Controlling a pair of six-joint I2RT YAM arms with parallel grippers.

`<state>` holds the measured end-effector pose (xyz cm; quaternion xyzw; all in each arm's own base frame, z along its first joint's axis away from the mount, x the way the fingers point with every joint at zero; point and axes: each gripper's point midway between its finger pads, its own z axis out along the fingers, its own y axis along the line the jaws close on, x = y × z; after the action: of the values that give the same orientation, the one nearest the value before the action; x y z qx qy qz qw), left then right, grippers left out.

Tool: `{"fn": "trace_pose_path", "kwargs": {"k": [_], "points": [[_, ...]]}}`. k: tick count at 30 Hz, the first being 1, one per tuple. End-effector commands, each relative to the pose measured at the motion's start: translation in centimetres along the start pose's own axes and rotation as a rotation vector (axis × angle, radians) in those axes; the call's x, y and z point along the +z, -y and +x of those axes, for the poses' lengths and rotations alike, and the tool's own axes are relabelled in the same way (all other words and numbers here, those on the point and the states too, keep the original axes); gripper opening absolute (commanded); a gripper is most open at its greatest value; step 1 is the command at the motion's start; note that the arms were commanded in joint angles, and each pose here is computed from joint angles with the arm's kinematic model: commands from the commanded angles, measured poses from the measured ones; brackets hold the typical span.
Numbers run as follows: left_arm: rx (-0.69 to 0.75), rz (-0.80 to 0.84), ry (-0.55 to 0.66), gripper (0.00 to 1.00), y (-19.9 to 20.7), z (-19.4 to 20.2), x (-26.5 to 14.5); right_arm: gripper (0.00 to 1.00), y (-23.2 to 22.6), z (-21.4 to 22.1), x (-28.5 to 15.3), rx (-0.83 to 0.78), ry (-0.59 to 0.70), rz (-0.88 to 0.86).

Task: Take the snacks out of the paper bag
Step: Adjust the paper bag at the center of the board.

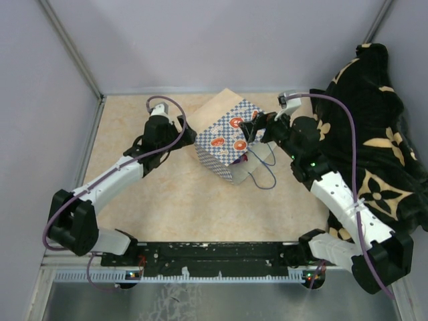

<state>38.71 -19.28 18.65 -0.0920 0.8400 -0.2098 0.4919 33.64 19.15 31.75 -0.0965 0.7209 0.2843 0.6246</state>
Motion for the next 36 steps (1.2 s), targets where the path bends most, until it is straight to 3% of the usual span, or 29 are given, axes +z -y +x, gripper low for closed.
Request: {"fn": "trace_pose_path", "kwargs": {"k": [1,14,22,36], "points": [[-0.004,0.039,0.05,0.95,1.3,-2.2,0.0,0.99,-0.6,-2.8,-0.5,-0.038,0.063,-0.031],[0.01,0.028,0.054,0.96,1.1,-2.3,0.1,0.99,0.7,-2.2,-0.2,-0.045,0.032,0.012],[-0.013,0.048,0.031,0.94,1.0,-0.9,0.9,0.97,2.9,-1.4,0.6,-0.036,-0.051,0.085],[0.018,0.048,0.022,0.78,0.7,-0.2,2.0,0.93,11.0,-2.4,7.9,0.068,-0.169,0.141]]}}
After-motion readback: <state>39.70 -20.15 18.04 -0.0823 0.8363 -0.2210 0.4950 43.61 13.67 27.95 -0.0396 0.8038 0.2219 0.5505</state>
